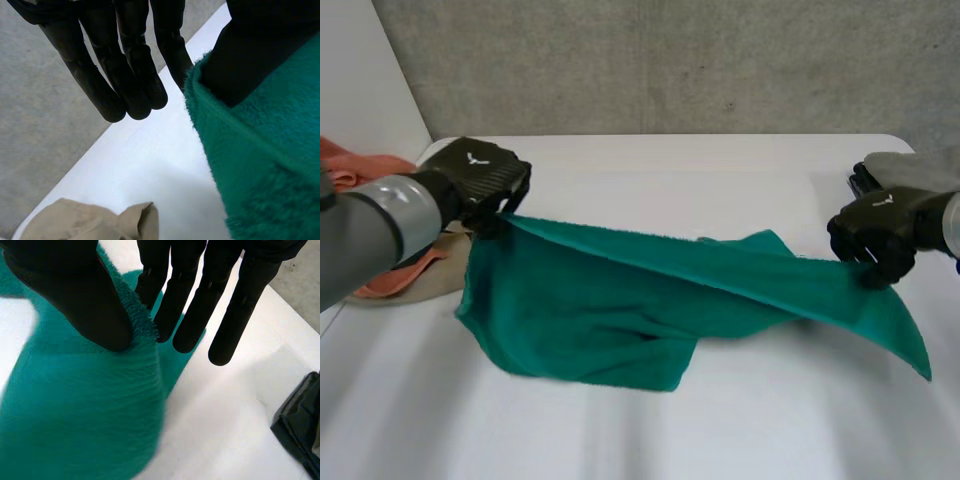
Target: Fold the laundry.
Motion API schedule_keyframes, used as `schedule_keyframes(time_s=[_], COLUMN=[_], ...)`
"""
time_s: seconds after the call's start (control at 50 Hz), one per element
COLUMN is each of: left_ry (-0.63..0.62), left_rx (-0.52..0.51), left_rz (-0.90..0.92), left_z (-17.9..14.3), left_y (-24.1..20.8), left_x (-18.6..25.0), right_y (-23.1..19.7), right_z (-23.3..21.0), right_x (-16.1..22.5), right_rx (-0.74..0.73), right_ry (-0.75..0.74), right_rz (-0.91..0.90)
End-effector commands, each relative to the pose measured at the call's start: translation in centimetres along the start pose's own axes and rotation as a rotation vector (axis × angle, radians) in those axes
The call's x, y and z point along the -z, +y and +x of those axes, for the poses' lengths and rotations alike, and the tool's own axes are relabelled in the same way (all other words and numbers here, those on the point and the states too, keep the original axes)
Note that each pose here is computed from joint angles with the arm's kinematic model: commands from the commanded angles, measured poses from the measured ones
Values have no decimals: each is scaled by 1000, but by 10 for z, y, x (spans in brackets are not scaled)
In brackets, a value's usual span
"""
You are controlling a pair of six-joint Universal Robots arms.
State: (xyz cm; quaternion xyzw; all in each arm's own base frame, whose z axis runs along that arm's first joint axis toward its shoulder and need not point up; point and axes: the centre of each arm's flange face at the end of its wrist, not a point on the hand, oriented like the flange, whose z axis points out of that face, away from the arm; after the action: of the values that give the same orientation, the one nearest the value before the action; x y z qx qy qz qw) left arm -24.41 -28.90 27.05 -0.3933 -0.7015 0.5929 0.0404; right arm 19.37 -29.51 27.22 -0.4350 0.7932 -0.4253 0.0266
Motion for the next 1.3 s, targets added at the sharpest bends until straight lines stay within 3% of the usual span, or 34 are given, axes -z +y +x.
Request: schedule_keyframes(time_s=[0.02,0.08,0.18,0.26,0.46,0.54,0.72,0.78,0.88,1.04,1.2,1.3], left_ry=[-129,-242,-470,-543,-371,-288,-124,-98,-90,-110,-82,-73], left_rx=[-15,-8,58,72,134,165,171,152,148,155,169,165], left_rz=[335,511,843,949,601,431,90,54,58,92,88,86], left_z=[-34,-55,-92,-102,-62,-32,30,36,37,28,35,39], left_y=[-54,-96,-157,-169,-80,-29,73,76,67,51,52,52], left_x=[-54,-48,-24,-13,-50,-62,-84,-83,-76,-63,-56,-55], right_y=[-59,-87,-139,-147,-108,-72,24,39,36,33,63,90], right_z=[32,54,95,103,87,72,19,12,20,28,-6,-24], right_x=[-40,-39,-6,13,-12,-41,-122,-138,-132,-84,-50,-49], right_rx=[-24,-38,-88,-80,-107,-111,40,46,-37,-191,-183,-151], right_ry=[211,351,603,602,348,228,29,36,106,221,192,161], right_rz=[321,500,890,962,717,532,159,107,115,167,72,19])
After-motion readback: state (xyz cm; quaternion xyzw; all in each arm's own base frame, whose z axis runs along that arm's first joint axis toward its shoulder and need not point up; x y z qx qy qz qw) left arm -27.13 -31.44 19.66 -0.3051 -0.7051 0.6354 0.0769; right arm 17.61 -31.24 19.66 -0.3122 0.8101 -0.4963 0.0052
